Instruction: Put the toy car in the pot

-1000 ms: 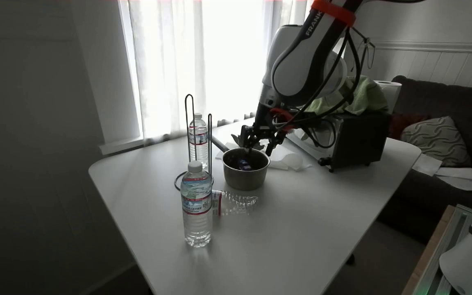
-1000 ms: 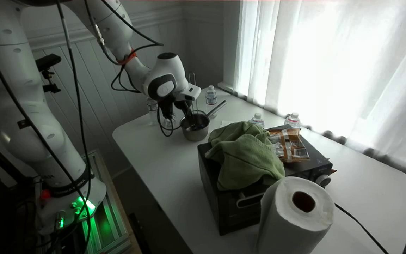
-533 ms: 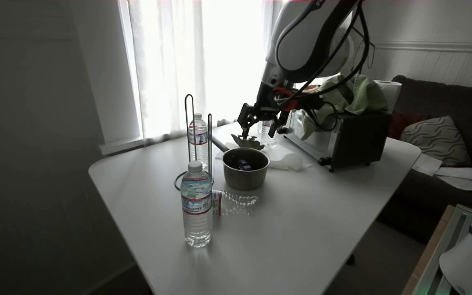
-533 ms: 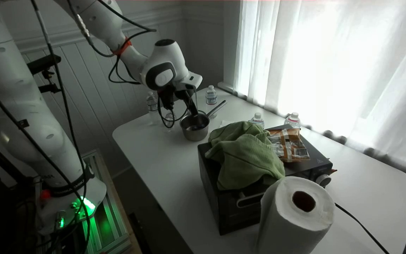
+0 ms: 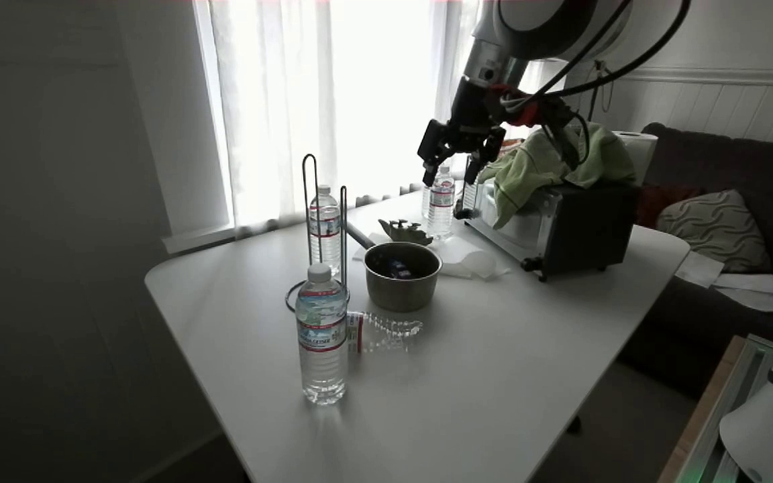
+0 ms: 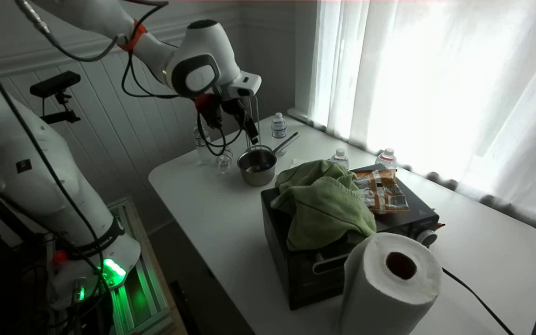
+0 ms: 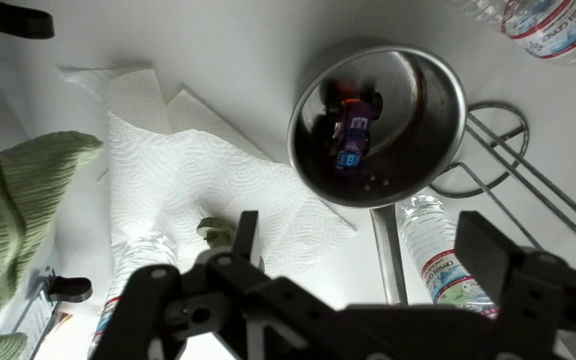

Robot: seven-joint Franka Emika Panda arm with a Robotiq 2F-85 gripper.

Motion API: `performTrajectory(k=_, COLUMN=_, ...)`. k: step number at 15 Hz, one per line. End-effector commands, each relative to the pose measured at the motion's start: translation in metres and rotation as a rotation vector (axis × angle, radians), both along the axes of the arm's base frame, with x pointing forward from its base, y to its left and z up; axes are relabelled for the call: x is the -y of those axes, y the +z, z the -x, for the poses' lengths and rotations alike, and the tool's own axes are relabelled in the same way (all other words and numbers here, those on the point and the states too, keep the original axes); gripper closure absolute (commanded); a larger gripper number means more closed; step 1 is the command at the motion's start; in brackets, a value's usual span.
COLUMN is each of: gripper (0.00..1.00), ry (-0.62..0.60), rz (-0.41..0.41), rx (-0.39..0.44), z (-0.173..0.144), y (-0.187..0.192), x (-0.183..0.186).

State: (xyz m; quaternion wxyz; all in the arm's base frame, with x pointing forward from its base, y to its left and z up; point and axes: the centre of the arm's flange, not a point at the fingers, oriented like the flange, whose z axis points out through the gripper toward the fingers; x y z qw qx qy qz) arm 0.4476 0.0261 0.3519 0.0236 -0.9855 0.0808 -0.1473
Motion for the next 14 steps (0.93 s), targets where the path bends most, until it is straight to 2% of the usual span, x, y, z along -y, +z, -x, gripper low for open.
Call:
performTrajectory(k=1, gripper=0.0, ry=0.06, rz=0.017, rx=0.02, z=0.043, y=0.031, x=0.023)
performTrajectory(k=2, gripper=0.0, ry=0.071, rz=0.041, rx=0.022, z=0.049, y=0.035, x=0.034)
performTrajectory(k=3, gripper=0.0, ry=0.111, rz=0.08, rx=-0.018, z=0.053, y=0.041, x=0.048)
performTrajectory(k=4, gripper=0.0, ry=0.065, rz=0.038, rx=-0.001, z=0.027, y=0.023, x=0.025)
performTrajectory(k=7, gripper=0.0, ry=0.086, rz=0.058, rx=-0.018, z=0.04, y=0.032, x=0.043)
performTrajectory(k=14, gripper=0.0, ry=0.092, rz=0.061, rx=-0.02, z=0.042, y=0.032, x=0.043)
